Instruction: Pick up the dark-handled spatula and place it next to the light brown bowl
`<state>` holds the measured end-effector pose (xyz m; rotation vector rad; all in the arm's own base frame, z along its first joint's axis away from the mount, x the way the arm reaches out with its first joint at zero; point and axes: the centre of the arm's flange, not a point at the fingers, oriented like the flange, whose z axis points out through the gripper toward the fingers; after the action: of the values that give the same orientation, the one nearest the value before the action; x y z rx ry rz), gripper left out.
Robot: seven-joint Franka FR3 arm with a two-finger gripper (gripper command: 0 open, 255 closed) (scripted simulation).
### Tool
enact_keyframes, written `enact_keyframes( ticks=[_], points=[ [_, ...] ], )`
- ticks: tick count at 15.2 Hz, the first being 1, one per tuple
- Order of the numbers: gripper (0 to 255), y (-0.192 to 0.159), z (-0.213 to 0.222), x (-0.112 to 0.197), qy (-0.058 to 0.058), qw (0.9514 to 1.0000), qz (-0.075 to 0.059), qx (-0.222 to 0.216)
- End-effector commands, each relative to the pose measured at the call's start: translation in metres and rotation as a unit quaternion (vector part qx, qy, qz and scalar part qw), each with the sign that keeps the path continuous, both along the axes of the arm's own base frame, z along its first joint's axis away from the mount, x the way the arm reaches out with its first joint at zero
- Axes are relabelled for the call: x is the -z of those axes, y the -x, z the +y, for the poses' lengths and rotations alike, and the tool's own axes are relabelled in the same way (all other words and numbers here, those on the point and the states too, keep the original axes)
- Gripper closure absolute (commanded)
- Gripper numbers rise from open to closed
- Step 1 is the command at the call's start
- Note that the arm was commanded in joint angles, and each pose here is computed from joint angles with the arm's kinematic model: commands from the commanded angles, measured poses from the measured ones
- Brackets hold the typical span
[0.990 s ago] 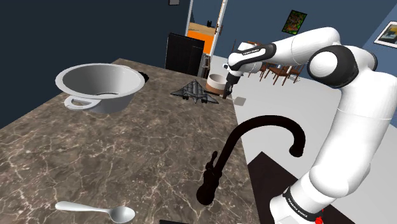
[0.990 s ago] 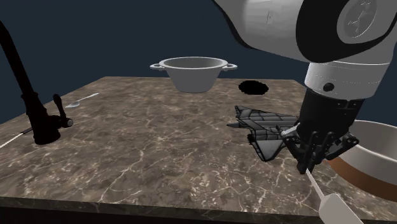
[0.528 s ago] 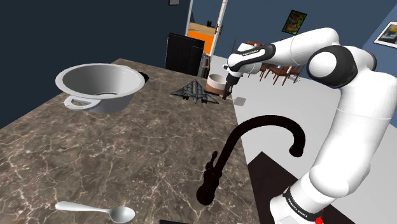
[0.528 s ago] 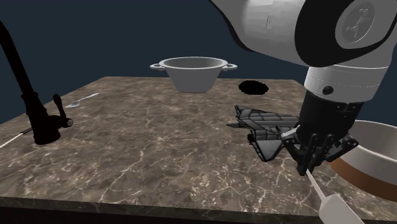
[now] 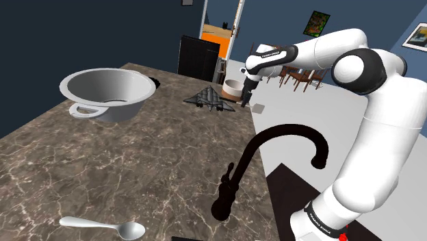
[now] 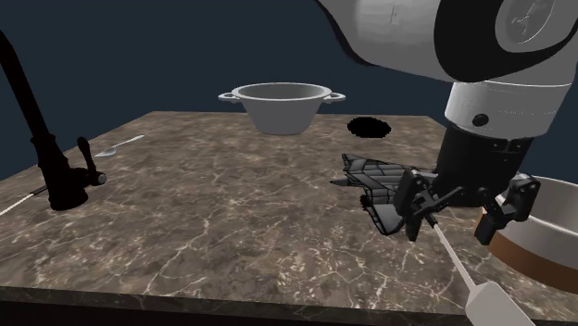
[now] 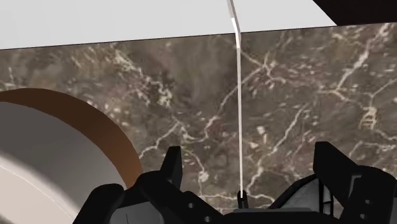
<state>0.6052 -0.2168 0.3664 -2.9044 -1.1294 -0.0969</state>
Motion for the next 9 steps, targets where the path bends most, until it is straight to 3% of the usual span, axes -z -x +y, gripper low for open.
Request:
enact_keyframes(
  ticks=[1, 9],
  points=[
    [0, 0.002, -0.001, -0.024, 0.0, 1.0, 0.0, 0.0],
    [0, 0.003, -0.002, -0.034, 0.0, 1.0, 0.0, 0.0]
  ],
)
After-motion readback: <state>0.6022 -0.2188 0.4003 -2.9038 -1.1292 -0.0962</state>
